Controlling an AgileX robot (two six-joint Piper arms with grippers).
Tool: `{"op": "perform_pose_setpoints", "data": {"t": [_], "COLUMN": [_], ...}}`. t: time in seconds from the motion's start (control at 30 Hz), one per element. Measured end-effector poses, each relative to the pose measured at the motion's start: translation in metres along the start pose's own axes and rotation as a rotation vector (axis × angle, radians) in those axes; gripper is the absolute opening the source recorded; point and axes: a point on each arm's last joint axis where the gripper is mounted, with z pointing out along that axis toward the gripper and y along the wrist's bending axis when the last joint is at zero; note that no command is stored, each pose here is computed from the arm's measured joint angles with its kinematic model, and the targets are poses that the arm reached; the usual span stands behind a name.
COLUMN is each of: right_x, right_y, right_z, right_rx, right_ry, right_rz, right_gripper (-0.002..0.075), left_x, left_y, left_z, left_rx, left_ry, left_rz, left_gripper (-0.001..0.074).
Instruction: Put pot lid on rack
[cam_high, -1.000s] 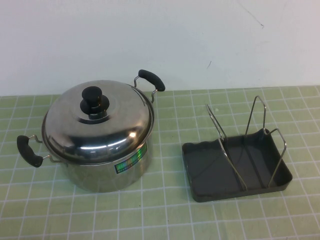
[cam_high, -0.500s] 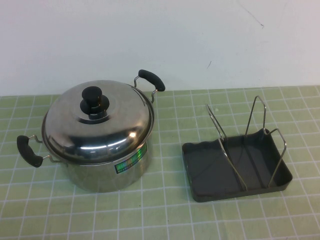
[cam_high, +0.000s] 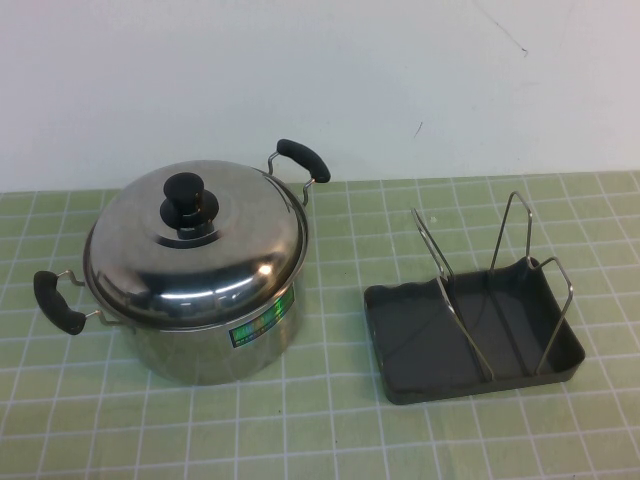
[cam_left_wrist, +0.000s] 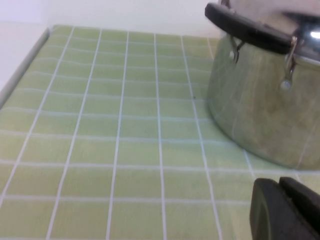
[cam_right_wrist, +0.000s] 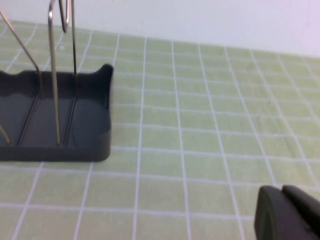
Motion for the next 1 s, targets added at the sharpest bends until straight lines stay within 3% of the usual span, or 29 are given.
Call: {"op": "perform_pose_setpoints", "data": {"t": [0.13, 0.43, 0.7, 0.77, 0.87, 1.0], "right_x": [-0.008, -0.053, -0.073, -0.073, -0.079, -0.103], "right_y": [-0.001, -0.002, -0.007, -0.011, -0.014, -0.013], "right_z": [0.0, -0.017, -0.037, -0.038, -0.039, -0.052], "right_rx": [0.014, 0.033, 0.113, 0.132, 0.141, 0.149], "right_ry": [-0.099, -0.632, -0.942, -0.947, -0.895, -0.781], "right_rz": [-0.026, -0.04, -0.036, 0.011, 0.045, -0.105], "right_gripper": [-0.0001, -0.0001, -0.0001, -0.0001, -0.0001, -0.0001], "left_x": [-0.008, -0.05, -0.065, -0.066, -0.069, -0.094], "left_y": [-0.002, -0.012, -0.015, -0.015, -0.014, -0.018], "left_z": [0.0, -0.016, -0.03, -0.031, -0.028, -0.041], "left_rx": [0.023, 0.135, 0.187, 0.201, 0.188, 0.16], "left_ry": [-0.104, -0.611, -0.822, -0.838, -0.718, -0.63], "left_rz": [0.0, 0.016, 0.015, -0.025, -0.09, -0.09], "left_gripper": [-0.0003, -0.0003, -0.0004, -0.0003, -0.0003, -0.0003]}}
